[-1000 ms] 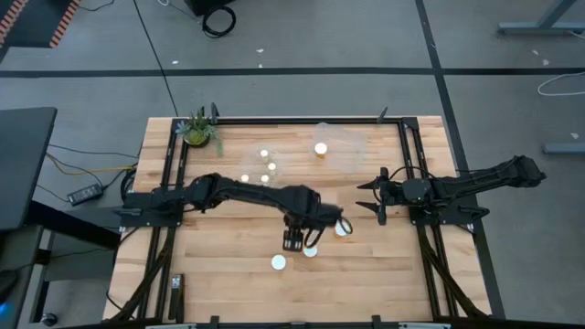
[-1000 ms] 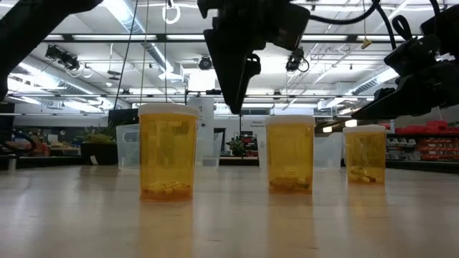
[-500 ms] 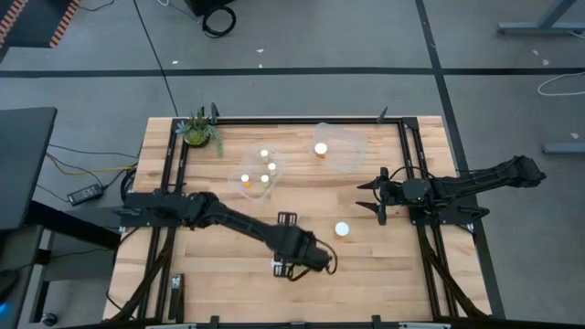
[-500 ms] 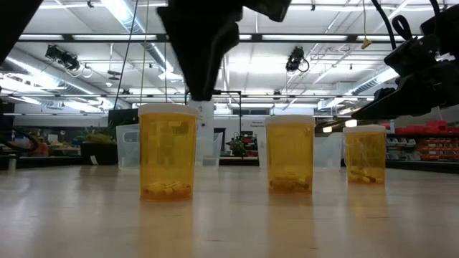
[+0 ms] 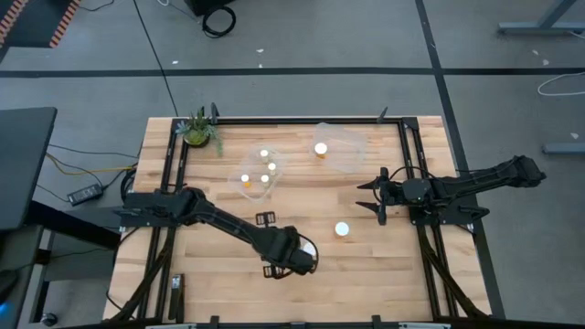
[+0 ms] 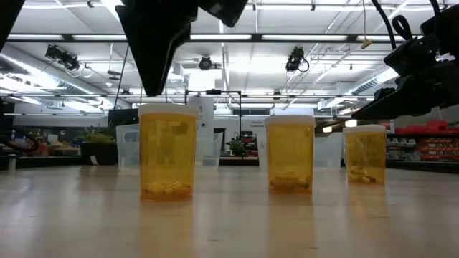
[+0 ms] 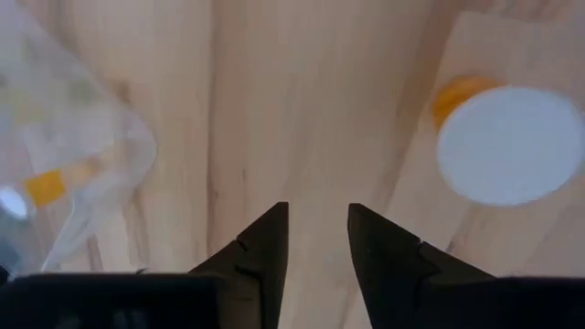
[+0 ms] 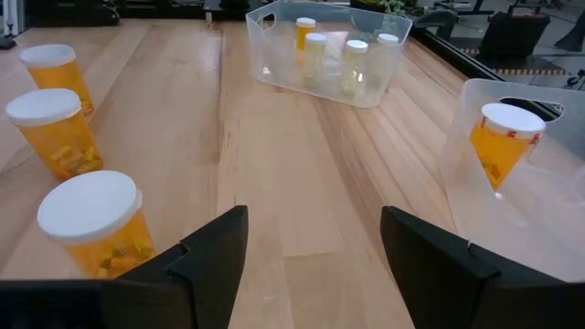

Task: Pick and place medicine bottles into bin by pill shape (circle, oval)
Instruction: Put the big orange pill bottle into the right transparent bin

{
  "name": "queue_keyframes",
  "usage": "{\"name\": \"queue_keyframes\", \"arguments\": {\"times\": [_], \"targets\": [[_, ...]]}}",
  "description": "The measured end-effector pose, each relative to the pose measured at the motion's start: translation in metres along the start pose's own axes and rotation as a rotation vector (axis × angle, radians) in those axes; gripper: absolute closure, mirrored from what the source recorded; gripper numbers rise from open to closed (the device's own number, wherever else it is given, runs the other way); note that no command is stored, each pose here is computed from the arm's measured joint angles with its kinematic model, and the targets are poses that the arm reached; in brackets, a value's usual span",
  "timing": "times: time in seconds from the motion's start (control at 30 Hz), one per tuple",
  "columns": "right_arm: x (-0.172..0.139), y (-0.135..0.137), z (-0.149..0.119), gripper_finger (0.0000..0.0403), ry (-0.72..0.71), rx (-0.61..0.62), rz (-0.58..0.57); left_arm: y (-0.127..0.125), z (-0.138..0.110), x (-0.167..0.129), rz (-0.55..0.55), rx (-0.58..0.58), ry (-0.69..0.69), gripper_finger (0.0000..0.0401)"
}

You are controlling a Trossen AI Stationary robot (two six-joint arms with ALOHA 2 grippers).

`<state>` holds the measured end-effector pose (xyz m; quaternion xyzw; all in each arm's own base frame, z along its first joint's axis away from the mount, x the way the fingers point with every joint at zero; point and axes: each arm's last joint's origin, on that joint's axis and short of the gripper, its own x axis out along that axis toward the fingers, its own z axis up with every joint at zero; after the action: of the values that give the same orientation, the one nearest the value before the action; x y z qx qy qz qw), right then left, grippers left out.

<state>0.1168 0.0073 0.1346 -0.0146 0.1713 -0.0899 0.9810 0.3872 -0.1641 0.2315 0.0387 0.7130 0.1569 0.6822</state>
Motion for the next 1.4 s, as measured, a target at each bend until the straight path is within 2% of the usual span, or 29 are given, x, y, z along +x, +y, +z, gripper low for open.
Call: {"name": "queue_keyframes", "arguments": {"times": [0.1, 0.3, 0.43, 0.6, 0.97, 1.1, 1.4], "targets": [[0.0, 0.0, 0.0, 0.0146, 0.0, 0.0, 0.0, -0.004, -0.005, 0.005, 0.034, 0.004, 0.006, 0.0286], [0.0, 0.0, 0.0, 0.0146, 0.0, 0.0, -0.001, -0.011, -0.014, 0.021, 0.216, 0.158, -0.031, 0.0298], [0.0, 0.0, 0.0, 0.0146, 0.0, 0.0, 0.0, -0.004, -0.012, 0.012, 0.27, 0.156, -0.093, 0.0308], [0.0, 0.0, 0.0, 0.0146, 0.0, 0.0, 0.0, 0.0, -0.008, -0.007, 0.258, 0.087, -0.198, 0.0321], [0.0, 0.0, 0.0, 0.0146, 0.0, 0.0, 0.0, -0.008, 0.003, -0.035, 0.211, 0.055, -0.416, 0.0335], [0.0, 0.0, 0.0, 0.0146, 0.0, 0.0, -0.001, -0.014, 0.004, -0.038, 0.205, 0.107, -0.462, 0.0335], [0.0, 0.0, 0.0, 0.0146, 0.0, 0.001, 0.0, -0.019, 0.004, -0.053, 0.295, 0.317, -0.535, 0.0336]]}}
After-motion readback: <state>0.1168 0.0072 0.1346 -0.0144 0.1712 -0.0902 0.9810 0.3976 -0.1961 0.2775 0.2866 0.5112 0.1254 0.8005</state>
